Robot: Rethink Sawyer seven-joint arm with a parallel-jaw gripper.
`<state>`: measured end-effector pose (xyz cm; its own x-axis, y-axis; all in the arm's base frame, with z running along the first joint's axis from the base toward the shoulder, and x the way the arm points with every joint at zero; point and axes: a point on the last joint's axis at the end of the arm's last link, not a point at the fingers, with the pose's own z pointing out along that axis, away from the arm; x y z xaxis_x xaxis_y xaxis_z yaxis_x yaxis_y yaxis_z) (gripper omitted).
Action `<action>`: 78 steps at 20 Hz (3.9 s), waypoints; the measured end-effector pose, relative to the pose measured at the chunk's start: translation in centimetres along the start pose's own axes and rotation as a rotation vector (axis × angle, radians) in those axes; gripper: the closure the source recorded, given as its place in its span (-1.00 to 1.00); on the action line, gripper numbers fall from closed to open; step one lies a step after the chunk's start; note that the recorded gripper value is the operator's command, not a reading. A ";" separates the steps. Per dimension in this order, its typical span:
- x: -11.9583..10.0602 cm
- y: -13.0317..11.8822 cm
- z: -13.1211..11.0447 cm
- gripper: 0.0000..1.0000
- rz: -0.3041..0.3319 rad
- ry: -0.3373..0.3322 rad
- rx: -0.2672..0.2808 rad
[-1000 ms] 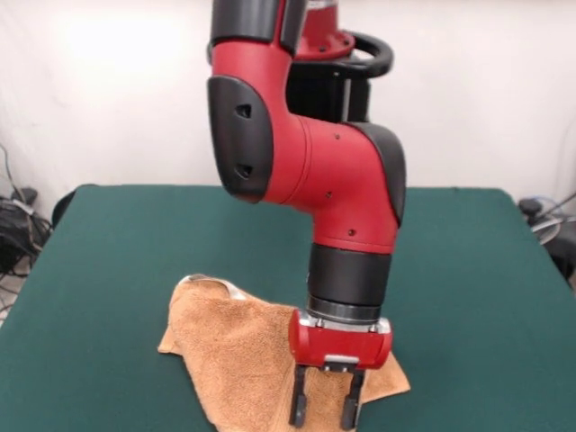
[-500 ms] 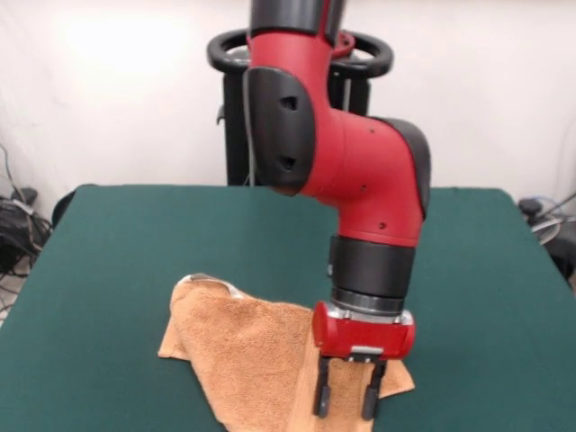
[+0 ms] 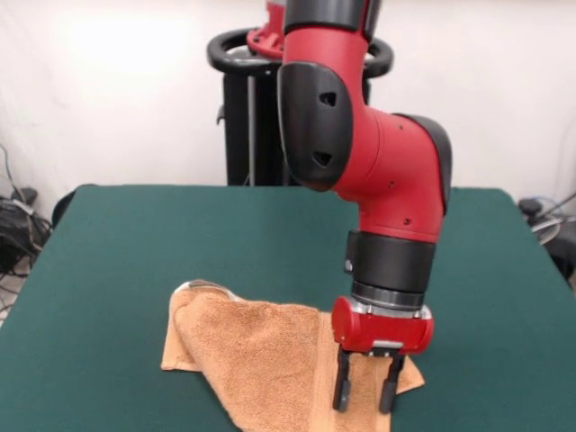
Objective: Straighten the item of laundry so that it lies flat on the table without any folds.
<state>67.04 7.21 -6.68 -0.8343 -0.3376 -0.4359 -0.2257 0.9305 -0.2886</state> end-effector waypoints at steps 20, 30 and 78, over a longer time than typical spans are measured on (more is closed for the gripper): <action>0.2 -1.1 0.3 -1.00 0.121 -0.017 -0.087; 0.7 2.2 -1.6 -1.00 0.068 0.026 -0.103; 4.9 -3.2 -2.7 -1.00 0.019 0.153 0.216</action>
<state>62.37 2.95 -5.58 -0.9074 -0.2794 -0.3140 -0.1099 0.8788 -0.4643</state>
